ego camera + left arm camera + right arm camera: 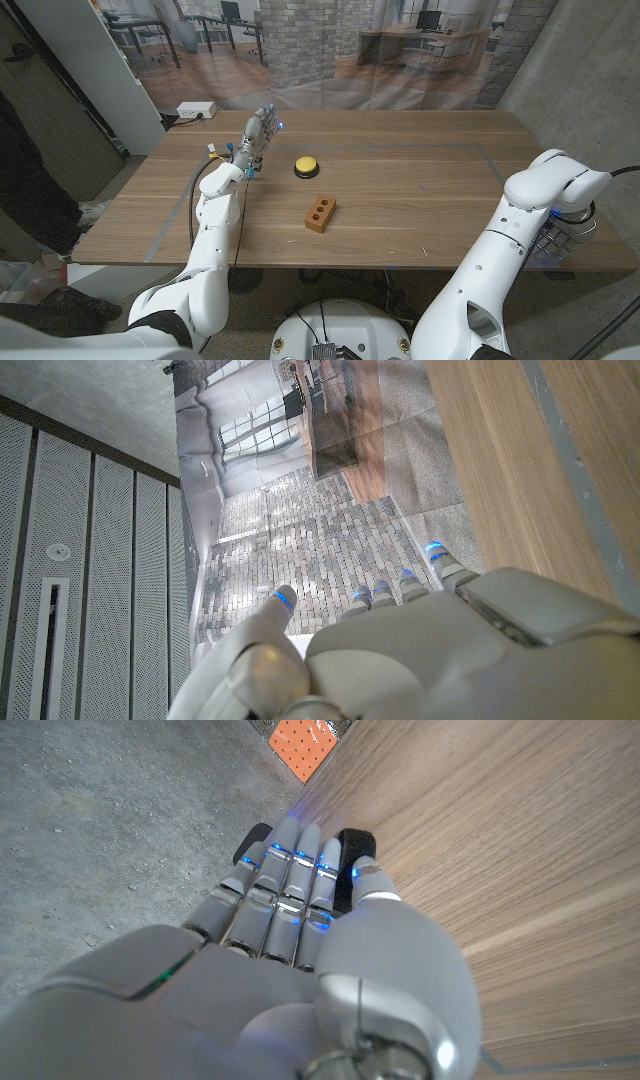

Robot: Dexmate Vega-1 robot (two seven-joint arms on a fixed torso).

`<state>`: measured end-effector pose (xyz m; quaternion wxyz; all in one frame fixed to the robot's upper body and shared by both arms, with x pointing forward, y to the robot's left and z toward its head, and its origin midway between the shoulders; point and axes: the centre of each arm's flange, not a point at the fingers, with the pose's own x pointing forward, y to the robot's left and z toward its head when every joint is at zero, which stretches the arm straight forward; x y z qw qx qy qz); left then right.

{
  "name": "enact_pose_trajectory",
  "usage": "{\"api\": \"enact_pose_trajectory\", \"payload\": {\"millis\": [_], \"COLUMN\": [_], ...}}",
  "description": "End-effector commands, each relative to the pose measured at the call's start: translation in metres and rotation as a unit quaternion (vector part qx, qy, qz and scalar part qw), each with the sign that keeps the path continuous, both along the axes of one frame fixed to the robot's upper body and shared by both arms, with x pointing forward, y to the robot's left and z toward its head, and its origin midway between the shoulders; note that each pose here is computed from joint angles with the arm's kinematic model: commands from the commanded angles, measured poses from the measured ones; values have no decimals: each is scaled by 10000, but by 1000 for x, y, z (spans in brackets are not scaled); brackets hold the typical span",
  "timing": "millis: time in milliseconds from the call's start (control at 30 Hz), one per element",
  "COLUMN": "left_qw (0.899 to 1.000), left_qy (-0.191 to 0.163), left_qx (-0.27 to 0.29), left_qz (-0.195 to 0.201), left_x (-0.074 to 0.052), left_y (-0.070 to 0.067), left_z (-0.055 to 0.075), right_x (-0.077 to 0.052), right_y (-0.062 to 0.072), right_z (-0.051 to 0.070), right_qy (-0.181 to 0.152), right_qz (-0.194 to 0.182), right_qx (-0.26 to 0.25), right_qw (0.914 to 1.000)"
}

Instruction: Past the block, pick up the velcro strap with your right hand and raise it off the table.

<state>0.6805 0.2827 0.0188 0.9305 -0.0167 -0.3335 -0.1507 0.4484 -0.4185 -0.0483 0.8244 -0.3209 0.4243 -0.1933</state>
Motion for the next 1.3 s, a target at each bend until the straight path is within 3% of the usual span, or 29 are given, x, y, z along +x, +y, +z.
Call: {"api": "enact_pose_trajectory", "payload": {"millis": [33,733,1300], "left_qw": [10000,10000,10000], "left_qy": [13,21,19], "left_qx": [-17,3,-4], "left_qz": [6,-17,4], "left_x": [2,6,7], "left_y": [1,0,2], "left_z": [0,1,2], "right_x": [5,2,5], "right_y": [0,7,4], "right_z": [2,11,14], "right_qy": [46,3,-77], "right_qz": [75,70,-9], "right_qx": [-19,-271,-35], "right_qw": [10000,9996,10000]}}
